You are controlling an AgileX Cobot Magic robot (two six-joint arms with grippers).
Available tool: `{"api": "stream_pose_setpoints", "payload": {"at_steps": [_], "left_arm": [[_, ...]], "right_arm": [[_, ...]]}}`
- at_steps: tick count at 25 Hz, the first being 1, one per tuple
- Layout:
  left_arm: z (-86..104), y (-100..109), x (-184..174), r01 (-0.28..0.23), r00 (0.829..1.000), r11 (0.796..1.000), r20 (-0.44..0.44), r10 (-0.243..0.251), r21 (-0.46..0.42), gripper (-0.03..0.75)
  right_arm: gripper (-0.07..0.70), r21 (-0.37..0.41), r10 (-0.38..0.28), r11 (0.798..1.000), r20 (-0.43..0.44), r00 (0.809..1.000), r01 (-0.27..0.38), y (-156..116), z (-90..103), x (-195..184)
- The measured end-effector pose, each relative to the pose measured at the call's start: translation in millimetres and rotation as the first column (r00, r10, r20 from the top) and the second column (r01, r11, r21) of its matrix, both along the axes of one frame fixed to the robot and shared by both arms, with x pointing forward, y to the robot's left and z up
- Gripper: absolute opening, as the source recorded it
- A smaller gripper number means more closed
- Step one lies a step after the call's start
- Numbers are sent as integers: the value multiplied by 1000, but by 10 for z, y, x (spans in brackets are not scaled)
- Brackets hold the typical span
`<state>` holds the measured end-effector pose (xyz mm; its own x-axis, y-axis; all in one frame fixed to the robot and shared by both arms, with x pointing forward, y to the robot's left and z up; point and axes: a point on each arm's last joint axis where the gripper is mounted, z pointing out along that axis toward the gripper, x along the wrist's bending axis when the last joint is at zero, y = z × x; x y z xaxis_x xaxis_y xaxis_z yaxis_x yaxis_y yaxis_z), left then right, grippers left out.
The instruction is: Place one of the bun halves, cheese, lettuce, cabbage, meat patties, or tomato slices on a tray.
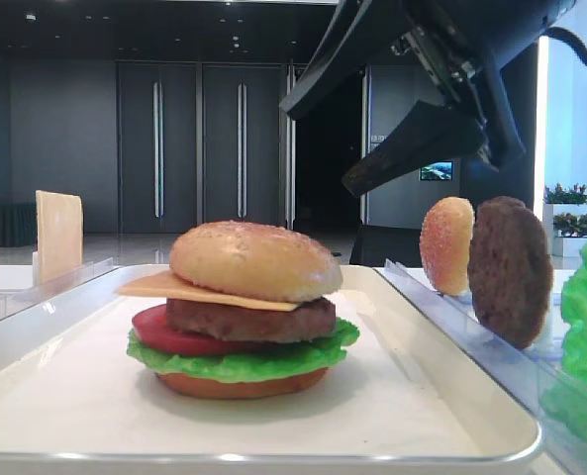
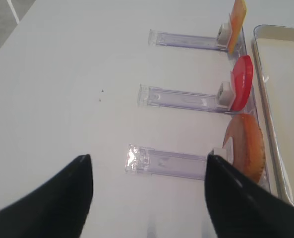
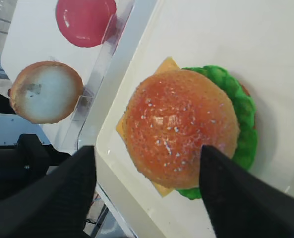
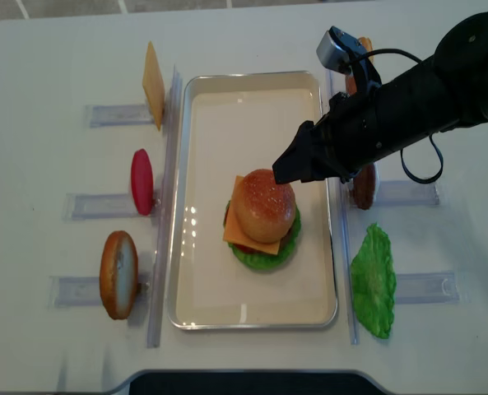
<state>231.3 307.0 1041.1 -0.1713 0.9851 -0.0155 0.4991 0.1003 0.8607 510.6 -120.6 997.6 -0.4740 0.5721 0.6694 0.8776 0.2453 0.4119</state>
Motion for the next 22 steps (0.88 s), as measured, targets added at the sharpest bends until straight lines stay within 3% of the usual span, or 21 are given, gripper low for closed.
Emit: {"api": "stream_pose_setpoints", "payload": {"at_steps": [8, 12, 15, 17, 19, 22], "left_arm": [[0, 0, 0, 0, 1000, 1000, 0, 0, 0, 535], [0, 0, 0, 0, 1000, 1000, 0, 0, 0, 535], [0, 0, 0, 0, 1000, 1000, 0, 0, 0, 535], [0, 0, 0, 0, 1000, 1000, 0, 0, 0, 535], [0, 0, 0, 0, 1000, 1000, 0, 0, 0, 535], [0, 0, 0, 0, 1000, 1000, 0, 0, 0, 535]], "right_arm": [[472, -82, -4, 997, 118, 993, 14, -163, 333, -140], [472, -203, -64, 974, 179, 982, 100, -446, 465, -157], [472, -319, -120, 929, 218, 969, 187, -728, 544, -177], [472, -398, -157, 884, 237, 959, 244, -936, 587, -199], [472, -466, -218, 829, 238, 946, 308, -1159, 625, -232], [472, -568, -304, 731, 224, 926, 377, -1494, 665, -314]]}}
